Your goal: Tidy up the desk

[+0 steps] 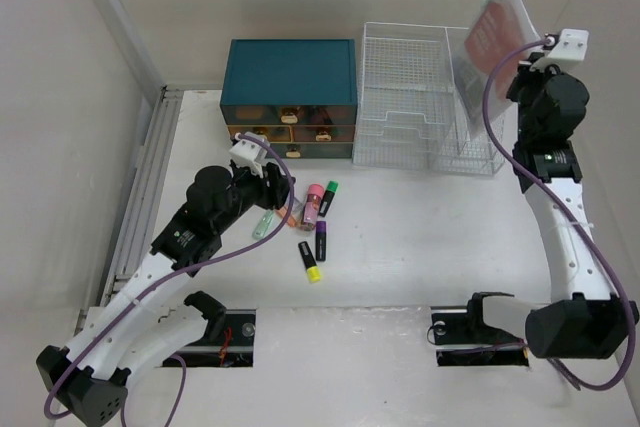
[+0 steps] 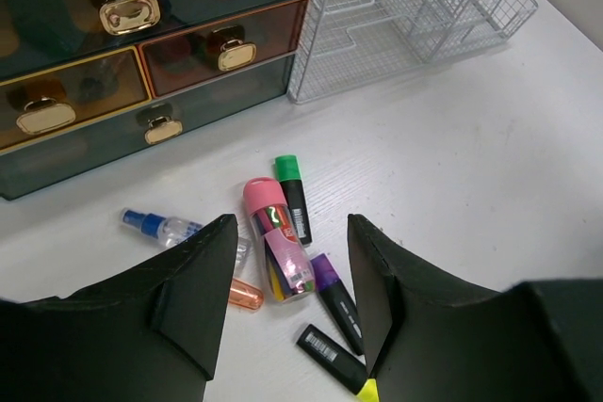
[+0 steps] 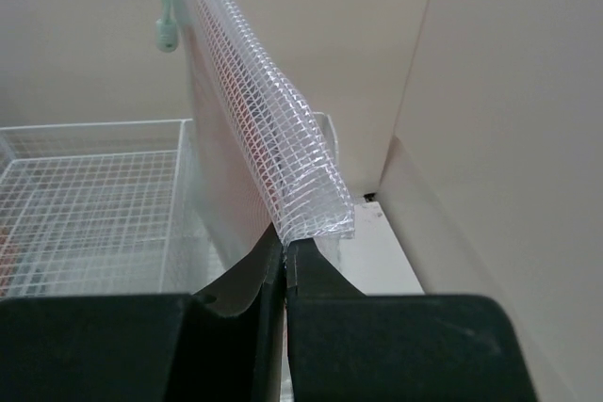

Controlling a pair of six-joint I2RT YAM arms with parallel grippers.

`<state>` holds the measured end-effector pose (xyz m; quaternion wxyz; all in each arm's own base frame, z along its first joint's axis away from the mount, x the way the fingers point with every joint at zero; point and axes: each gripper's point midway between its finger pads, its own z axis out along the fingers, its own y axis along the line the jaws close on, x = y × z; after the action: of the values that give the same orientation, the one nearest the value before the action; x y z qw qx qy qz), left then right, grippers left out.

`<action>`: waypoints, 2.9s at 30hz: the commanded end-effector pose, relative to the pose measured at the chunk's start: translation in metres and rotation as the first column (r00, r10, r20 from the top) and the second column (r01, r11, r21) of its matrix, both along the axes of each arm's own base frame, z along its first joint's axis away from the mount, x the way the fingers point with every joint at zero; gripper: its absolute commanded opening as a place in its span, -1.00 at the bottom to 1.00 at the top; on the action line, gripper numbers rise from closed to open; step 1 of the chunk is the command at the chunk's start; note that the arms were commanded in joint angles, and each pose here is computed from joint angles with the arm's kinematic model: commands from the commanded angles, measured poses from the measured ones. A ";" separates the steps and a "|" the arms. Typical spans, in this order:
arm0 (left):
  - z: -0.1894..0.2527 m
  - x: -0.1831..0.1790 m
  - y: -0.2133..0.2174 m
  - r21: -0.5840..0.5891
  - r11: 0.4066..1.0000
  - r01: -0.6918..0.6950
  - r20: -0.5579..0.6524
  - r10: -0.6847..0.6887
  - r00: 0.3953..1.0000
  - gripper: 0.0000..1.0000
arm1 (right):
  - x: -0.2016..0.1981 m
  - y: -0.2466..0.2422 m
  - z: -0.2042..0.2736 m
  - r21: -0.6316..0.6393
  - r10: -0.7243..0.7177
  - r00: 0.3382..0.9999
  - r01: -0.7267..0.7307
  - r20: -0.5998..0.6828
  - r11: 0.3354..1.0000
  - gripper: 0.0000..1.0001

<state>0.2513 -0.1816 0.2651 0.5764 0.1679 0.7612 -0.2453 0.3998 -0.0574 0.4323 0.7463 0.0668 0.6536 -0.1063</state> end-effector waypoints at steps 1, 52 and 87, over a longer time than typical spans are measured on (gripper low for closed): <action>0.005 0.006 0.003 -0.006 1.000 -0.024 0.036 0.024 0.999 -0.05 | 0.005 0.016 0.042 0.019 0.009 0.981 -0.013 0.194 1.000 -1.00; -0.003 0.008 -0.001 0.009 1.000 -0.015 0.012 0.014 1.000 -0.05 | 0.100 0.062 -0.064 -0.213 0.179 0.984 -0.176 -0.007 0.961 -1.00; 0.060 0.018 0.017 -0.239 0.958 -0.159 0.061 0.178 0.982 1.00 | -0.057 0.137 -0.003 -0.148 0.593 0.782 -0.620 -0.191 0.770 0.99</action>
<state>0.2615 -0.1656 0.2815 0.6041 0.0898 0.7525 -0.2462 0.3778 0.0321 0.4603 0.7572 -0.1390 0.6367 -0.0434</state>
